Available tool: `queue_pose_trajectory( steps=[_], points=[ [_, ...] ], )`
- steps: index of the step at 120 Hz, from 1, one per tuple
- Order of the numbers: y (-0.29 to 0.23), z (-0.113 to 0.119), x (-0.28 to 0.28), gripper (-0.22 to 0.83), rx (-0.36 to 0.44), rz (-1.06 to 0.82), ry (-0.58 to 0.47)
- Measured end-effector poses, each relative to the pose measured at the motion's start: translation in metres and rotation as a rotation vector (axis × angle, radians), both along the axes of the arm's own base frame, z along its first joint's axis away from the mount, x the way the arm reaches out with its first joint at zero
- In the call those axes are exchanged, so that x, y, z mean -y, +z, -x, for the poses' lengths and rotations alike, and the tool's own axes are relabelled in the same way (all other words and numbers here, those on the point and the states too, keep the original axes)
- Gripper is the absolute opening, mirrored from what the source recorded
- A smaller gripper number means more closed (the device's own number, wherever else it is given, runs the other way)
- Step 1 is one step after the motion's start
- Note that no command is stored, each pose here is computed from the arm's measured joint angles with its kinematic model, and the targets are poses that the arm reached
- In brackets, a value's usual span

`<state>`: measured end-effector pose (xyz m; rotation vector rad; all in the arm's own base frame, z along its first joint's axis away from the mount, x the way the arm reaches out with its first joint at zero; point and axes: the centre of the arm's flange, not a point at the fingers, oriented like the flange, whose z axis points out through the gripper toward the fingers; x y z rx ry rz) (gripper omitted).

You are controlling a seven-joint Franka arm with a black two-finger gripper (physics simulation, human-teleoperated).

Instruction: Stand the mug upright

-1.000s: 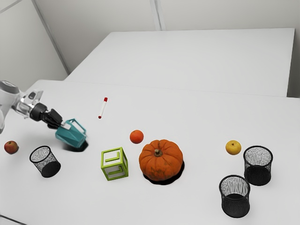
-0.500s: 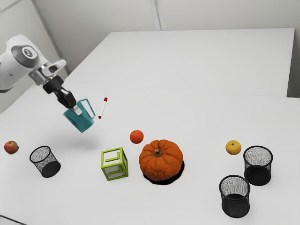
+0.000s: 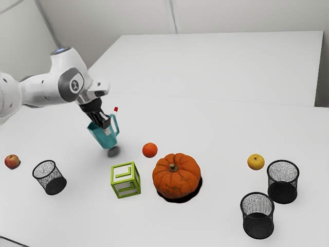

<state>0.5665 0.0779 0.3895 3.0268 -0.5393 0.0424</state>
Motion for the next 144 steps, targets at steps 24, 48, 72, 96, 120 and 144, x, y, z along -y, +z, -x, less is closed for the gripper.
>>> queue_pose_trajectory(
  steps=[24,48,72,96,120,144],
  points=[
    [-0.02,0.012,0.013,-0.16,0.041,-0.05,0.037],
    [-0.036,0.016,0.011,-0.16,0.041,-0.065,0.09],
    [-0.037,0.013,0.019,0.14,0.052,-0.058,0.116],
    [-0.016,0.014,0.018,0.43,0.086,-0.06,0.142],
    [0.045,0.007,0.02,0.54,0.13,-0.059,0.156],
    [0.115,-0.033,0.027,0.59,0.127,-0.02,0.157]
  ],
)
